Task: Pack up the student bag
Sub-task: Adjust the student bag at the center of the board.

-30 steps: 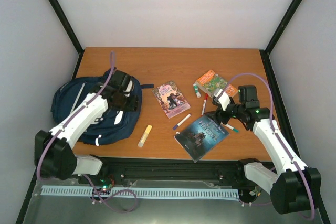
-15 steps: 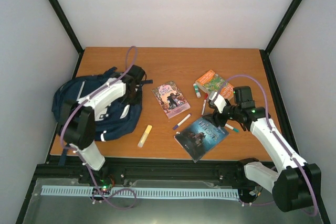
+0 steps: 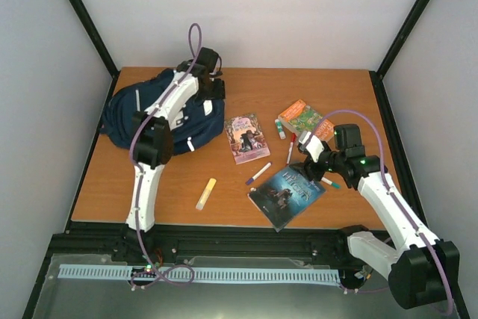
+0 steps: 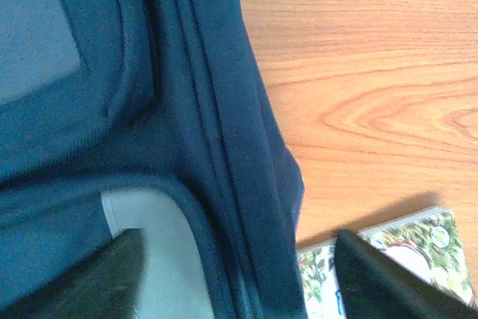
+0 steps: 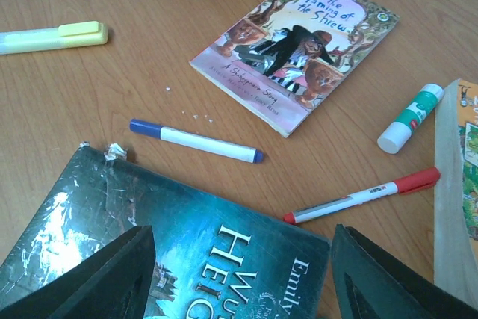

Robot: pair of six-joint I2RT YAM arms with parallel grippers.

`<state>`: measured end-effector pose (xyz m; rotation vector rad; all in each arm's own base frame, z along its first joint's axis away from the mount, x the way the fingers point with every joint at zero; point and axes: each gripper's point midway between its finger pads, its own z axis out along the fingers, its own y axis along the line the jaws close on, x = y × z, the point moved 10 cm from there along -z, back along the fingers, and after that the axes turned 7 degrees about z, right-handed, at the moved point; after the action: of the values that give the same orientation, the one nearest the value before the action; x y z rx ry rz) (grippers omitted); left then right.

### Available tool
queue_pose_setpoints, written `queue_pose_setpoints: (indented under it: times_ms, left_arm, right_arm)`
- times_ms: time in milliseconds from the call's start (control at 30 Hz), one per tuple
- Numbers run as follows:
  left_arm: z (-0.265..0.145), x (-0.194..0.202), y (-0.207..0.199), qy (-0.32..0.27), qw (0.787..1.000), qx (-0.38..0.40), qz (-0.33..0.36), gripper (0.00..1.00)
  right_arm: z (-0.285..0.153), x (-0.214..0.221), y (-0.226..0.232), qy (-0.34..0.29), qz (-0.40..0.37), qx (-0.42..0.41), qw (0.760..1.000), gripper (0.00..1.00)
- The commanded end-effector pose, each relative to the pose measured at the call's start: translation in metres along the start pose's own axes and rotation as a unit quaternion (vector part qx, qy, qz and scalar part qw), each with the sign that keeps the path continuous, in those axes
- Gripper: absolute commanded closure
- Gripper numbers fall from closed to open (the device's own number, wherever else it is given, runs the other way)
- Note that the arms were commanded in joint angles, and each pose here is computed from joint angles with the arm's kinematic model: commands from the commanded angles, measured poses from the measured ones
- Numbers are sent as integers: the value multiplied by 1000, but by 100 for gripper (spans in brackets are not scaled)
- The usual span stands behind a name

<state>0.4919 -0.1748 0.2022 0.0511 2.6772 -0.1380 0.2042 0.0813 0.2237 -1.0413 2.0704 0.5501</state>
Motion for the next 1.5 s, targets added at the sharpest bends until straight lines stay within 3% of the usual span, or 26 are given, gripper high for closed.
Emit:
queue_pose_setpoints:
  times_ms: [0,67,233,367,500,767,933,1133,1233,1300,1333,1467]
  left_arm:
    - [-69,8,-1,-37,998,49,-3,19]
    - [-88,34,26,-58,997,31,-47,13]
    - [-123,77,95,-80,986,-9,-144,11]
    - [-118,104,136,-60,976,-45,-206,10]
    - [-106,128,185,-56,944,-22,-326,11]
    - [-96,138,253,-82,892,-69,-439,16]
    - [-70,134,278,-63,878,-79,-467,23]
    - [-47,133,295,-55,871,-70,-482,45]
    - [-41,137,292,-47,873,-50,-483,66]
    - [-42,149,286,-35,867,-38,-496,91]
    - [-46,150,283,-47,865,-24,-499,98]
    - [-63,174,265,-48,855,7,-517,99]
  right_arm:
    - [1,-1,3,-3,0,-17,1000,35]
    - [-1,-2,3,-6,-4,-16,1000,35]
    - [-6,-5,9,-24,-11,-28,999,34]
    - [-5,-4,10,-21,-10,-36,999,34]
    - [-7,-6,13,-25,-10,-46,999,34]
    - [-10,-6,15,-31,-20,-42,998,34]
    - [-9,-5,14,-25,-17,-40,999,34]
    - [-6,-4,13,-20,-12,-44,999,34]
    - [-5,-3,12,-16,-11,-44,999,34]
    - [-3,-3,11,-14,-6,-45,999,34]
    - [-1,-3,9,-13,-3,-42,999,34]
    - [10,-10,-3,-1,11,-14,1000,40]
